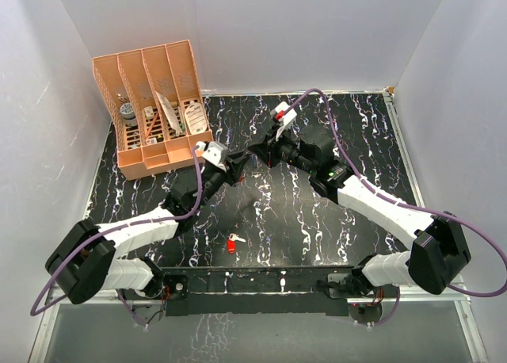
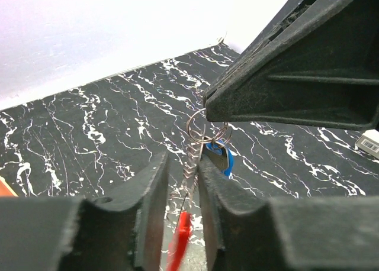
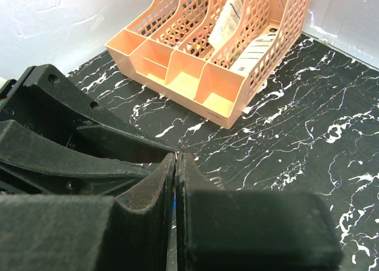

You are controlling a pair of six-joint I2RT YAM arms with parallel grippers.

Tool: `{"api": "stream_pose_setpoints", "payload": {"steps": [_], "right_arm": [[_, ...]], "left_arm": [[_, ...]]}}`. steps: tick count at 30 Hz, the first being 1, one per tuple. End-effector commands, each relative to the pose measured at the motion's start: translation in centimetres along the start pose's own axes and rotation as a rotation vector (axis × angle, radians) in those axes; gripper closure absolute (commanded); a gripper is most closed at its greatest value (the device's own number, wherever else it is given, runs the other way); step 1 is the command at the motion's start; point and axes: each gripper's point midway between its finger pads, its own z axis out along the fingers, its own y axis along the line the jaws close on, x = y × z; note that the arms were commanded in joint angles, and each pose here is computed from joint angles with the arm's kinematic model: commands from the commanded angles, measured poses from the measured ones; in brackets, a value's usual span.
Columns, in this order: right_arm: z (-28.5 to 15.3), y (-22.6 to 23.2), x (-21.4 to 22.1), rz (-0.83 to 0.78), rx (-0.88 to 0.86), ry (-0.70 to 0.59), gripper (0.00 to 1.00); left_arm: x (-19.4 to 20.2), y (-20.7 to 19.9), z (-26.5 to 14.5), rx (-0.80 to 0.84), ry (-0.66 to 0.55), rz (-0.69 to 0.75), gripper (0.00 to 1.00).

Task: Put the keys on the keyring

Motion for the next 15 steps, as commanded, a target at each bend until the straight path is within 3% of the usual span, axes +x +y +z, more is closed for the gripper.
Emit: {"api": "stream_pose_setpoints", "payload": {"steps": [1, 15], "right_arm": [[-0.60, 0.99, -4.50, -0.042, -0.035, -0.132, 1.00], [-0.54, 1.38, -3.84, -0.034, -0.060, -0.108, 1.00]], "left_arm": [[-2.45, -0.46, 1.15, 0.015, -0.069, -0.008, 0.80], [-2.31, -0.60, 1.97, 0.022, -0.064, -0.004, 0.76]]}}
